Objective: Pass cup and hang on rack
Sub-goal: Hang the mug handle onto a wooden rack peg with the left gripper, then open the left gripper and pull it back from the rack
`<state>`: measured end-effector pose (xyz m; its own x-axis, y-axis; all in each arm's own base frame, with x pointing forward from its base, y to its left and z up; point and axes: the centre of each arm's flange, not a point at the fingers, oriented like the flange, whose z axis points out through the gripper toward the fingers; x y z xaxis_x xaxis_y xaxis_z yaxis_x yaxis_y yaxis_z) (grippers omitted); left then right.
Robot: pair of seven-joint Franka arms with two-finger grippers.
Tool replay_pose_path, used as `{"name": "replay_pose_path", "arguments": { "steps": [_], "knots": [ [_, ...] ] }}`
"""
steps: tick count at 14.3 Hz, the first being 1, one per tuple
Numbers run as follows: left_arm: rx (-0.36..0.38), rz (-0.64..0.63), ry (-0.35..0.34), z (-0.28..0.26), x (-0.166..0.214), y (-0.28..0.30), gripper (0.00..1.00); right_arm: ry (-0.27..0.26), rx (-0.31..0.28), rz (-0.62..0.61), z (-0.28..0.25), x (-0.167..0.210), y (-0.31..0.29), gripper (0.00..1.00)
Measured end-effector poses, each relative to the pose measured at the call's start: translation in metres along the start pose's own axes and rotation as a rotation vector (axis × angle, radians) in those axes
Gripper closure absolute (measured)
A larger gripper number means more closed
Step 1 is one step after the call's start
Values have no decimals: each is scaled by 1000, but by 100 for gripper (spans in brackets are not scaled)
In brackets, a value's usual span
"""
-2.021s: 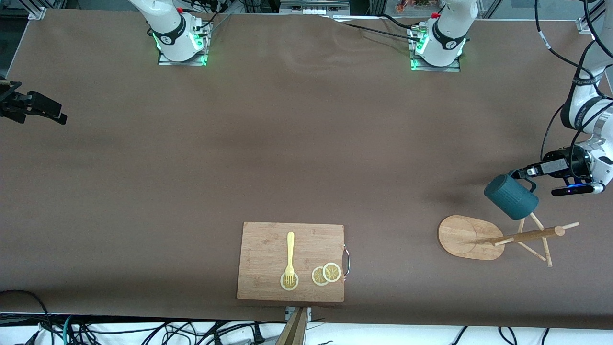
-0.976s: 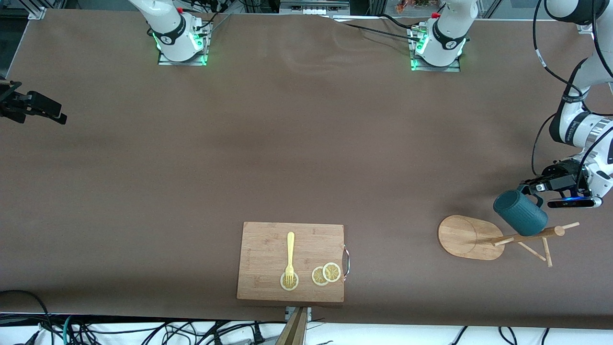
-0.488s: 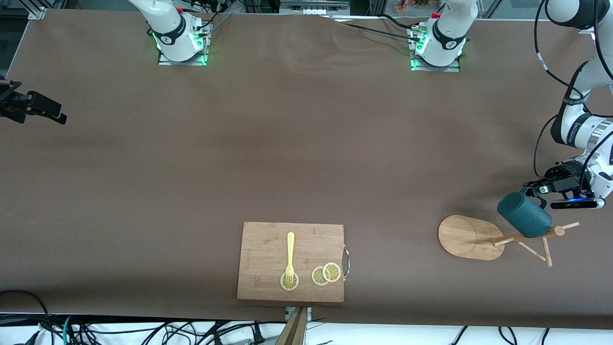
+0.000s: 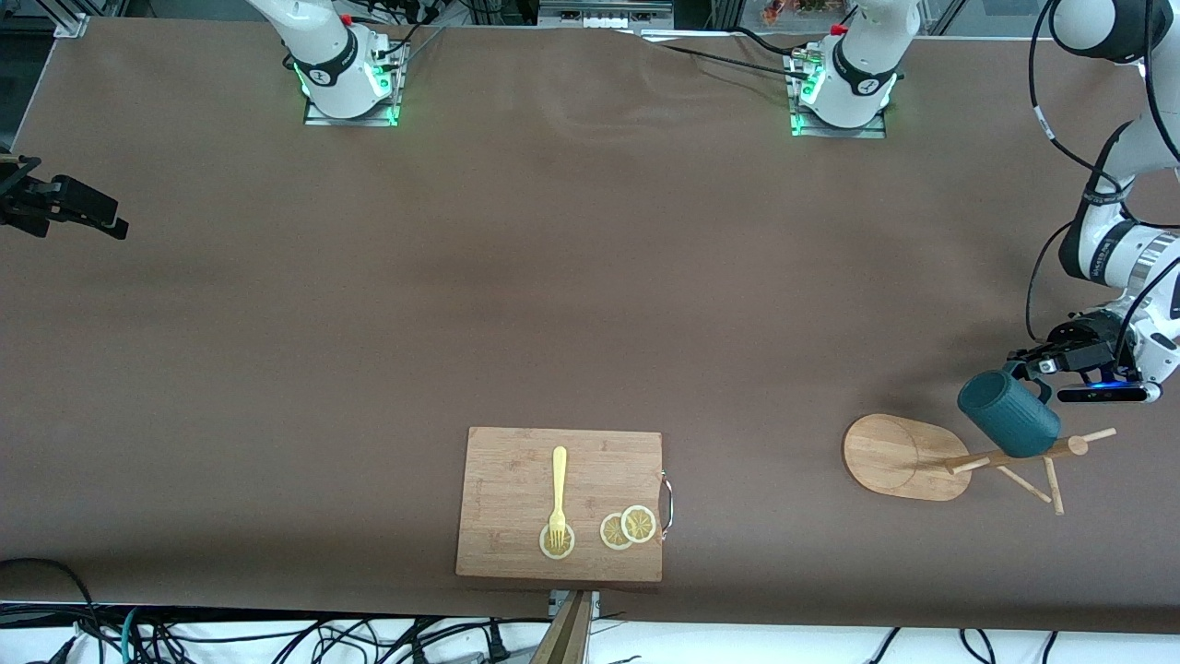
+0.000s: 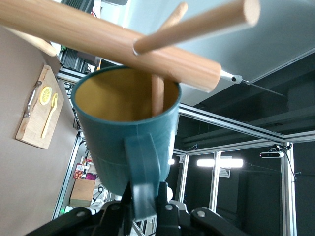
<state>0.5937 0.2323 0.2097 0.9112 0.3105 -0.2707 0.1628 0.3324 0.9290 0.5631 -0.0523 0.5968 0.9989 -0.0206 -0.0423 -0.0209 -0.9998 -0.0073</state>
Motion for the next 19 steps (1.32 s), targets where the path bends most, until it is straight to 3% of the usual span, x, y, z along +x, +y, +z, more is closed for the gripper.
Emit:
{"name": "replay_pose_path", "arguments": {
  "steps": [5, 7, 8, 15, 19],
  "knots": [
    [5, 12, 2, -5, 2, -3, 24, 0, 0, 0, 0, 0, 0, 0],
    [39, 17, -21, -6, 0, -4, 4, 0, 0, 0, 0, 0, 0, 0],
    [69, 23, -39, -7, -1, -3, 0, 0, 0, 0, 0, 0, 0, 0],
    [308, 15, -197, -18, -14, 6, 0, 0, 0, 0, 0, 0, 0, 0],
    [463, 26, -314, -19, -34, 41, 0, 0, 0, 1, 0, 0, 0, 0]
  ]
}}
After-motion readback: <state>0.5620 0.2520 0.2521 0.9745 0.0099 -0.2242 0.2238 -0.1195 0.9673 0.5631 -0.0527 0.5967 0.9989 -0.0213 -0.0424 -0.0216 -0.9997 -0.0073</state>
